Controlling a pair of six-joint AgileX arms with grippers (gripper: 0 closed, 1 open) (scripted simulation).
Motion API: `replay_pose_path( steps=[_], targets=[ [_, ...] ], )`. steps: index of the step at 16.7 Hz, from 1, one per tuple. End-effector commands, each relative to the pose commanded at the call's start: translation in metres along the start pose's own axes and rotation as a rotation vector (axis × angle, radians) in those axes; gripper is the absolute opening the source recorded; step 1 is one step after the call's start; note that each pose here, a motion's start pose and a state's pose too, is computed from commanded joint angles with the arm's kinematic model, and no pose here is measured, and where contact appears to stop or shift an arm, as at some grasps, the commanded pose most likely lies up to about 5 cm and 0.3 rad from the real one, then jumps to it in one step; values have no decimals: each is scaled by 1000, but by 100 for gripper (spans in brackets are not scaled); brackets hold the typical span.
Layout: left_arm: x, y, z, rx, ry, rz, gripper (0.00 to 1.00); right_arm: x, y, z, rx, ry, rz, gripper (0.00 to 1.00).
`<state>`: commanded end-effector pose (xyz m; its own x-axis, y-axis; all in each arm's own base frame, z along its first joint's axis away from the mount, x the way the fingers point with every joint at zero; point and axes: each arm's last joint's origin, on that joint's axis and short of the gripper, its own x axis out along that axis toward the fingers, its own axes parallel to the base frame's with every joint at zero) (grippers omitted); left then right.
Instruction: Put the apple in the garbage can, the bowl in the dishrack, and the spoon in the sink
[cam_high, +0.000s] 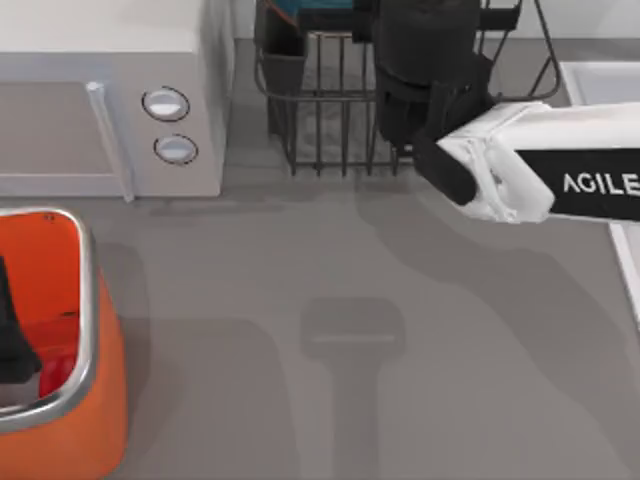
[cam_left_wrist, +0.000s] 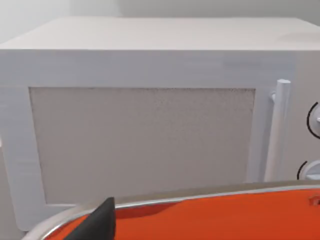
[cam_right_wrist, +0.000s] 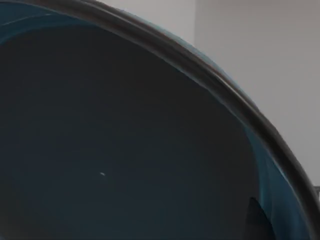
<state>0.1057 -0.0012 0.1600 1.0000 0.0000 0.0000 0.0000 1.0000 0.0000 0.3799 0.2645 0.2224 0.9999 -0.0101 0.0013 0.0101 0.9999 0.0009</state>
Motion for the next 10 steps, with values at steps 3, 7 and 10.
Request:
replay_pose_path(
  steps=[3,7,10],
  targets=[
    [0,0,0,0,0,0,100,3,-2,-3,-1,1,0,0],
    [0,0,0,0,0,0,100,3,-2,-3,-1,1,0,15],
    [0,0,0,0,0,0,100,3,-2,-3,-1,1,0,38]
  ],
)
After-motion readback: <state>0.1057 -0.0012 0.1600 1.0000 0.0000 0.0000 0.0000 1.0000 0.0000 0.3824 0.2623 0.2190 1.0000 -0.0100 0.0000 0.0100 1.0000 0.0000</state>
